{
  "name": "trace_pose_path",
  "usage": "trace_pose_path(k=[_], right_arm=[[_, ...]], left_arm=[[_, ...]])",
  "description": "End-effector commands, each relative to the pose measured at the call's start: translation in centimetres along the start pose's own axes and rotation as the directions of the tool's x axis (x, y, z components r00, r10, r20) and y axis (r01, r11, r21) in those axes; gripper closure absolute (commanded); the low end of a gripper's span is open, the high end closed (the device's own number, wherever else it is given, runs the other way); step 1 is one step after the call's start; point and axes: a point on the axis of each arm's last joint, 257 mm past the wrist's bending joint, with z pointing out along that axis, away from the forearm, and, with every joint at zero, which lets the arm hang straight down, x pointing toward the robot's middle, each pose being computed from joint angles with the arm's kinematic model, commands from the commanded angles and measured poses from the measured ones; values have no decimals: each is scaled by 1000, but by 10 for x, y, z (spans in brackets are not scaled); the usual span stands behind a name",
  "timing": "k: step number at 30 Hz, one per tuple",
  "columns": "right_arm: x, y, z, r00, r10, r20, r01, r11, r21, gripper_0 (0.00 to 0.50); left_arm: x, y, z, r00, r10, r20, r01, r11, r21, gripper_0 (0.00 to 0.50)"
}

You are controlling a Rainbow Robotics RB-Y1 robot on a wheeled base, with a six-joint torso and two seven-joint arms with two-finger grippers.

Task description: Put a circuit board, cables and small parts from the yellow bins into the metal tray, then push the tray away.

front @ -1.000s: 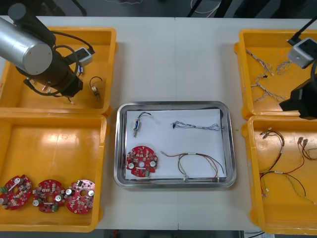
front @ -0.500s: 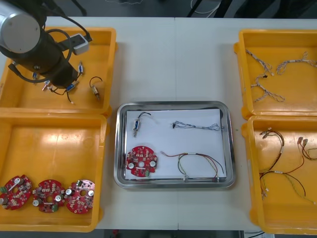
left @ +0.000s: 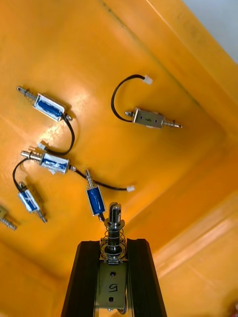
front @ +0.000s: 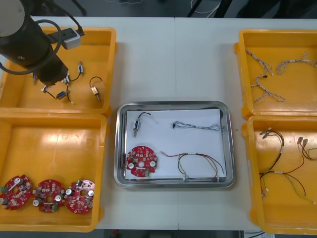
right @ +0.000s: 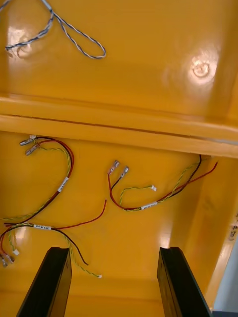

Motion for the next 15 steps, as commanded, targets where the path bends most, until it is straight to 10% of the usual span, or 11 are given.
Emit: trace_pose_path(k=[1,15], right_arm=[[9,-2,1,995,101,-14,-101,995,0,0],[12,3,5,993,114,-27,-115,993,-7,0]], left_arm=[[-10,18,-42,997,-73,40,74,996,-45,500],[-19,0,-68,986,-153,67,155,988,-27,500]])
